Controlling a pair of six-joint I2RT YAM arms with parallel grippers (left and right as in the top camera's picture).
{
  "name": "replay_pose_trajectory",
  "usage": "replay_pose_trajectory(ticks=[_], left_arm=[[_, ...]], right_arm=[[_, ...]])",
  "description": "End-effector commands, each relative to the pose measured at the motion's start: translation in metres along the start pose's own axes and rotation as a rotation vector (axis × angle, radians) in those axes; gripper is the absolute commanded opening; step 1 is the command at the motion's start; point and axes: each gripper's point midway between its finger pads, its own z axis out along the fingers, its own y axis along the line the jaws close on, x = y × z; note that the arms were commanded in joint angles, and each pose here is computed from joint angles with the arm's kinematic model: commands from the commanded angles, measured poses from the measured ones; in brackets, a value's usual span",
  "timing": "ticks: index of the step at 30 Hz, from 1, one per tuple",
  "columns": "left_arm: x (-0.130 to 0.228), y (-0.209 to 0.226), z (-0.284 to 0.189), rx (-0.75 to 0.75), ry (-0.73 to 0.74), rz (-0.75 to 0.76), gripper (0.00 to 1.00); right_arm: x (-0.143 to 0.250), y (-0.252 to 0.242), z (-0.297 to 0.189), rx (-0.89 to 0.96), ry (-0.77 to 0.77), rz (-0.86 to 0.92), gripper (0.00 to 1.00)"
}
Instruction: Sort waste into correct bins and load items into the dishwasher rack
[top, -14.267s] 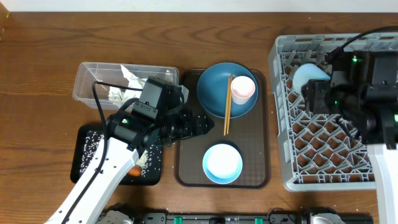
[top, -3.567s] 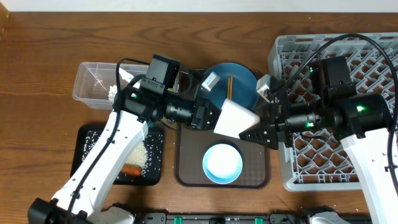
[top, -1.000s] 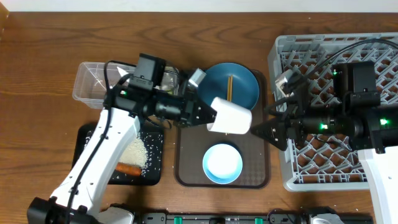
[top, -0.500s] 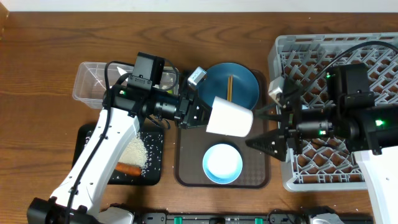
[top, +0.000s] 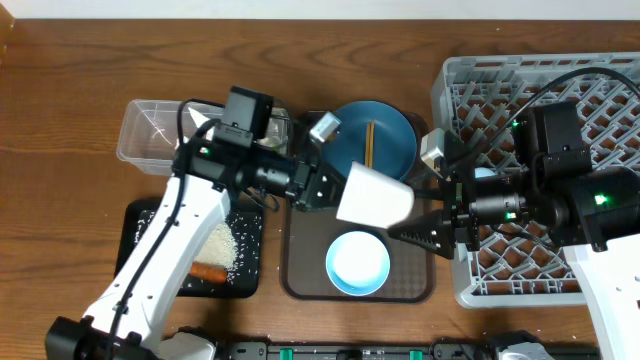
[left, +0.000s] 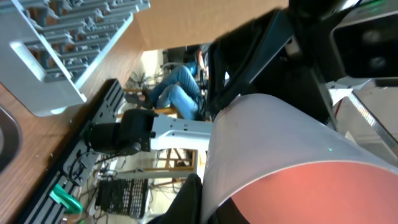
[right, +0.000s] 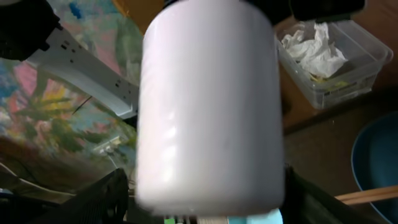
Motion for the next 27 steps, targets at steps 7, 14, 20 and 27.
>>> replay_pose_trajectory(ticks=[7,14,20,27], left_arm=[[0.007,-0.007,0.009,0.004,0.032,0.031,0.07],[0.005,-0.008,0.009,0.004,0.031,0.051,0.12],[0.002,-0.003,0.009,-0.023,0.017,0.054,0.27],[0.002,-0.003,0.009,-0.025,0.016,0.056,0.27]], right_arm=[[-0.007,0.012,0.001,-0.045,-0.023,-0.043,0.69],[-0.006,0.012,0.001,-0.045,-0.021,-0.04,0.34],[-0.005,0.009,0.001,-0.028,-0.01,-0.037,0.3],[0.001,-0.002,0.0,0.035,0.023,-0.021,0.29]])
